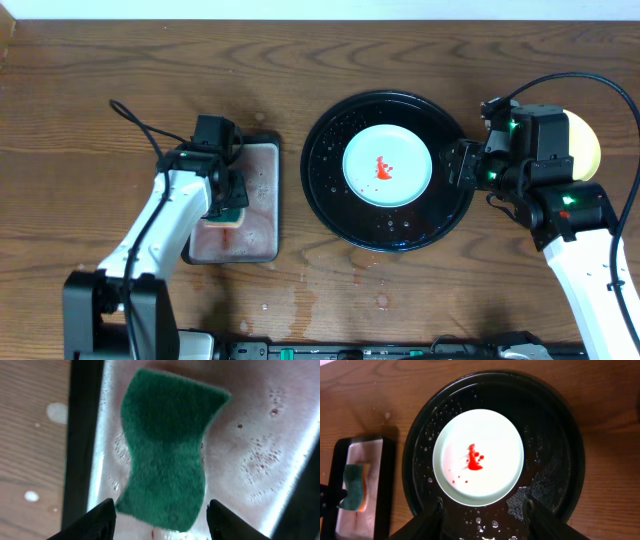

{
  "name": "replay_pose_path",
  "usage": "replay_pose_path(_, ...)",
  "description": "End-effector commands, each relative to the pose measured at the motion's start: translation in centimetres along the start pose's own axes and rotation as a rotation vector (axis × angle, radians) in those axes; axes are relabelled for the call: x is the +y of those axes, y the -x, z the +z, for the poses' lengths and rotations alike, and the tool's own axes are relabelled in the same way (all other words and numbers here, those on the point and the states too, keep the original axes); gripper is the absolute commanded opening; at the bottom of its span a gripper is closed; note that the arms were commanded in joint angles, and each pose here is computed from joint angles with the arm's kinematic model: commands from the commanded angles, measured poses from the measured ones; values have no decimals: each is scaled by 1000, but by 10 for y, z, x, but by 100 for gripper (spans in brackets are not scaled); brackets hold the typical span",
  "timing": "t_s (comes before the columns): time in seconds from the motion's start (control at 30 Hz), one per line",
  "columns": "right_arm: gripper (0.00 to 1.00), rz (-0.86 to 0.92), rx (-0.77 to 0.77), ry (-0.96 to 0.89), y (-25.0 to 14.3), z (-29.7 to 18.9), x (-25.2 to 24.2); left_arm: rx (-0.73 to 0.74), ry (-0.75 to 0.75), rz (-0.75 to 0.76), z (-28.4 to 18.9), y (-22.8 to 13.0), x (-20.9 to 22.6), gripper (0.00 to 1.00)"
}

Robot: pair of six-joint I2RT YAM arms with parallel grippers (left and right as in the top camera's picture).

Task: Clean dirty plates on tray and stack at the side
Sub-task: 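Grasp and lift the green sponge from the small tray with left gripper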

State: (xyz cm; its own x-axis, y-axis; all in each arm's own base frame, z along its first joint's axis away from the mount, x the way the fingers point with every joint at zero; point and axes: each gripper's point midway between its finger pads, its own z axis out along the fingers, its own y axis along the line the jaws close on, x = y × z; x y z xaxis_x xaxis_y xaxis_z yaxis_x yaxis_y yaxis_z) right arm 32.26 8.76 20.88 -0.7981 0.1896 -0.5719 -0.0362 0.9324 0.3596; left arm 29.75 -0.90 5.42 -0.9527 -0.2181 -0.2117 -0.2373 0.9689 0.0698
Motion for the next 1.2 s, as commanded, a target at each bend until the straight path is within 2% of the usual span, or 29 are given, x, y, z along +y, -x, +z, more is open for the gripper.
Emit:
replay_pose_path(0.0,48,-23,-18,-4,4,-5,0,32,28,1,15,-4,3,59)
replay_pose_path(0.4,45,-25,23,-17,-6,-5,-4,67,39,6,47,-5,-2,57)
replay_pose_path(0.7,44,-22,36,-21,-9,-6,-5,60,26,3,52,-2,-6,39)
replay_pose_path(0.77,44,-21,36,-21,-9,-6,-5,61,26,4,53,-2,-6,31)
replay_pose_path(0.9,44,-21,37,-21,-9,-6,-5,81,27,6,57,-6,-6,8)
replay_pose_path(1.17,44,-22,36,-21,-9,-6,-5,84,6,5,50,-6,-9,7)
